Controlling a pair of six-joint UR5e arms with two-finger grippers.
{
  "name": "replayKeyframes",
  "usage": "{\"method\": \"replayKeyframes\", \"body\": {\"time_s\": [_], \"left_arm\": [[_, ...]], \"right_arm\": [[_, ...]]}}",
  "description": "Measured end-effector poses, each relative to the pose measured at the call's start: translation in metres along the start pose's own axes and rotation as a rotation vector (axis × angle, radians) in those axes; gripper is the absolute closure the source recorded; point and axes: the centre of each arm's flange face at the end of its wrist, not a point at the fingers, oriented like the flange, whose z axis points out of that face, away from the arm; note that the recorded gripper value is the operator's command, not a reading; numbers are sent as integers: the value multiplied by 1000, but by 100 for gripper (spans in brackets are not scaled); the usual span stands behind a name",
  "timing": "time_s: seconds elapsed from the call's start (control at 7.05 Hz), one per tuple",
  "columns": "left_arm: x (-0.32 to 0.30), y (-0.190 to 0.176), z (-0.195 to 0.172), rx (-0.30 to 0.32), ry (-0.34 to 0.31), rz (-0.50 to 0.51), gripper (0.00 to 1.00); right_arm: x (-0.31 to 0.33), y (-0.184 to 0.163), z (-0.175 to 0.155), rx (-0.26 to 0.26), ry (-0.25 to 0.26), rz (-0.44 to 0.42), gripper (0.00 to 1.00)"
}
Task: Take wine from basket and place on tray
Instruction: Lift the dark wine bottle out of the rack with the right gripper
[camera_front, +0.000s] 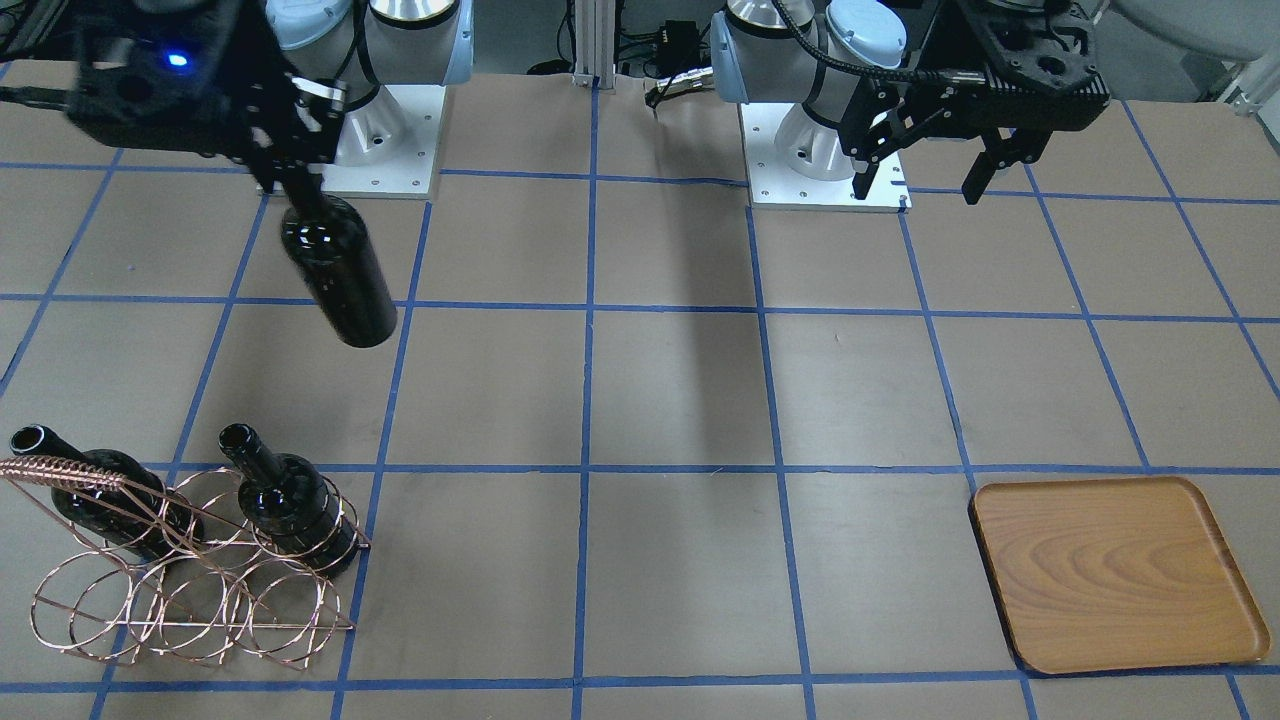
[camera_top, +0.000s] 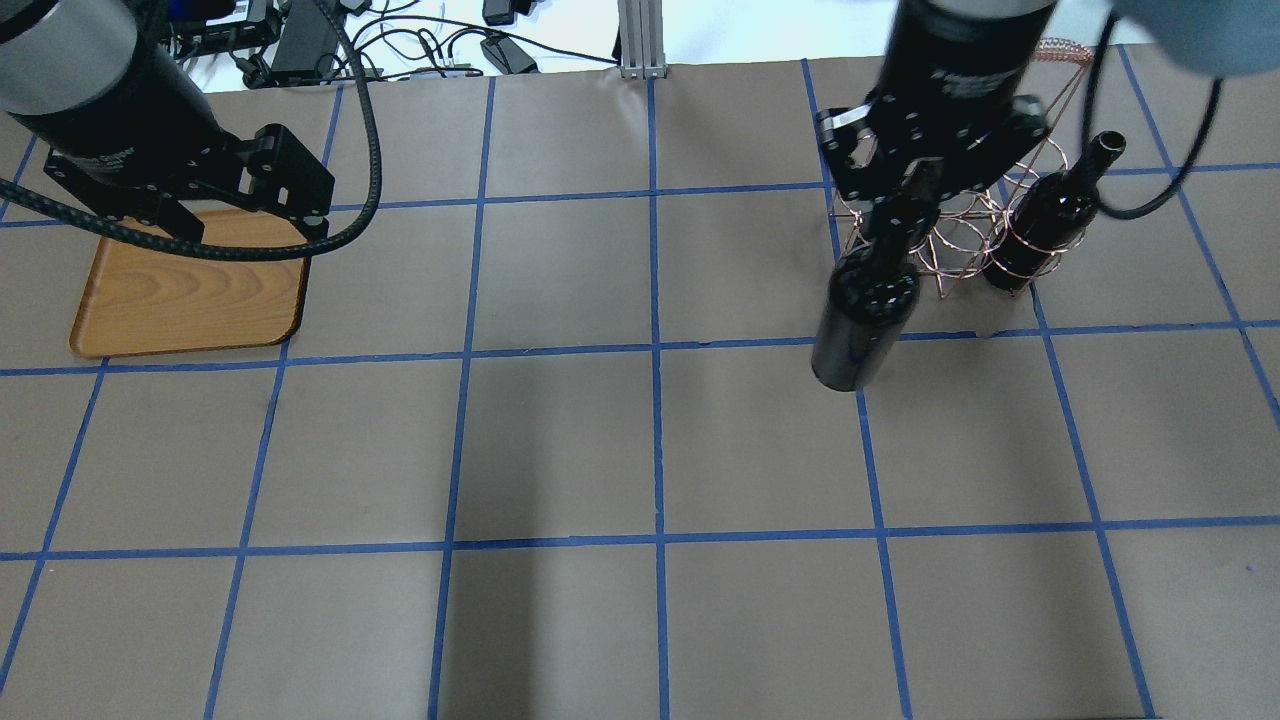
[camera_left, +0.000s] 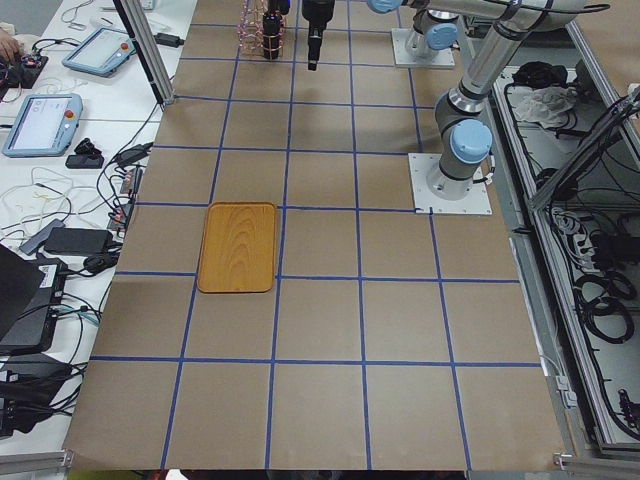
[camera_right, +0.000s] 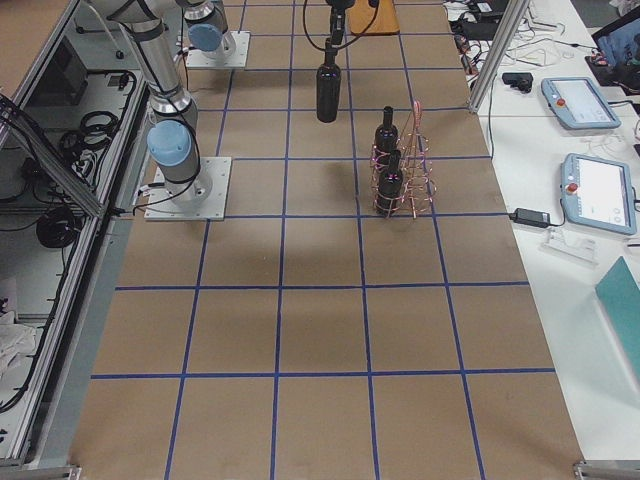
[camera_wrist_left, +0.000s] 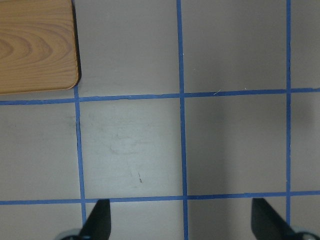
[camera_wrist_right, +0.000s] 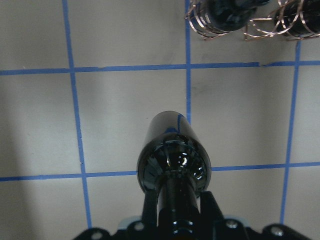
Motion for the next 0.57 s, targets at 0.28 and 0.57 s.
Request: {"method": "replayKeyframes", "body": {"time_s": [0.28, 0.57], "left_arm": [[-27, -2, -2, -14, -33, -20, 0], [-66, -5, -2, -23, -26, -68, 0]], "right_arm": [[-87, 7, 33, 44, -13, 2, 100], [-161, 13, 51, 75, -31, 5, 100]]}}
